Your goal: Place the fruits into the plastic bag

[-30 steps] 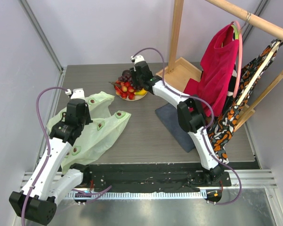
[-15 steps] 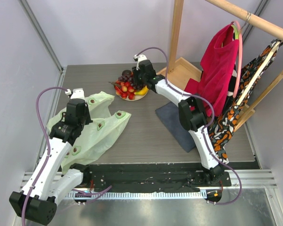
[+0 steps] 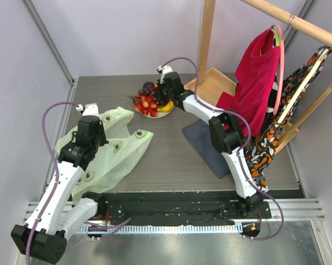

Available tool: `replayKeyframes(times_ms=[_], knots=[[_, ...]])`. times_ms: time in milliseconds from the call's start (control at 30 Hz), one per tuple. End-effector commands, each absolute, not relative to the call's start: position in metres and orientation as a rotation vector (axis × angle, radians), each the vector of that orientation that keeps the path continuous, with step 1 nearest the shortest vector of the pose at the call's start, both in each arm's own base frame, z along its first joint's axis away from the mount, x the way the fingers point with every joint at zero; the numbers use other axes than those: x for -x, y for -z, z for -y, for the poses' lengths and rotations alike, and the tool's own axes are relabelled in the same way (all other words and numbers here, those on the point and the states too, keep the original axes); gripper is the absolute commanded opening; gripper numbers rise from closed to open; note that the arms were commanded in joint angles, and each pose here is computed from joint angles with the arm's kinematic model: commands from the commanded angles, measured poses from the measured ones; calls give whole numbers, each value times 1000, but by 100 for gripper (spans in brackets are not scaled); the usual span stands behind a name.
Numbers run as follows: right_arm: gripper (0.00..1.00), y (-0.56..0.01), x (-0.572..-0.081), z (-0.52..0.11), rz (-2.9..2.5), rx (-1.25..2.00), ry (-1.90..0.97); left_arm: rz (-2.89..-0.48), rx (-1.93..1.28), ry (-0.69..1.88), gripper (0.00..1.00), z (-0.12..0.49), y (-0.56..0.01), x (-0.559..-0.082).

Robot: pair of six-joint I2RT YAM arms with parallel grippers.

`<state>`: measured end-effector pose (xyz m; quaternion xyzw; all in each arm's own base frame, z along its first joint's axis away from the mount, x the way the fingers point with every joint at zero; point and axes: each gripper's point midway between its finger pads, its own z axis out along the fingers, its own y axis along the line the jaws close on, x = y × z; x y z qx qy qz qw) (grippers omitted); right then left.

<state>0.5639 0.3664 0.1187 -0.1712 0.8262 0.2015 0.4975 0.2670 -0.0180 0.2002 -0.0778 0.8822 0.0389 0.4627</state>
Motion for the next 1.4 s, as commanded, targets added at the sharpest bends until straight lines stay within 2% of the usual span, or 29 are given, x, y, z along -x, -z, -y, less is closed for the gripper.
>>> replayKeyframes(times_ms=[0, 467, 900, 1133, 1167, 1267, 1300, 1367], knots=[[3, -200, -565, -370, -1824, 382, -557, -2137, 184, -84, 0, 19, -207, -273], [1, -261, -565, -380, -1670, 315, -683, -2137, 181, -70, 0, 20, -207, -272], [1, -329, -544, -376, -1537, 321, -727, -2134, 178, -53, 0, 22, -208, -273], [1, -352, -514, -369, -1487, 351, -771, -2135, 171, -42, 0, 24, -208, -272], [1, -370, -503, -365, -1458, 358, -782, -2135, 171, -37, 0, 25, -208, -273], [1, -369, -478, -365, -1451, 410, -835, -2134, 169, -29, 0, 26, -208, -273], [1, -390, -463, -360, -1408, 422, -852, -2132, 169, -27, 0, 26, -209, -273], [1, -381, -443, -361, -1417, 486, -899, -2134, 165, -23, 0, 27, -208, -272]])
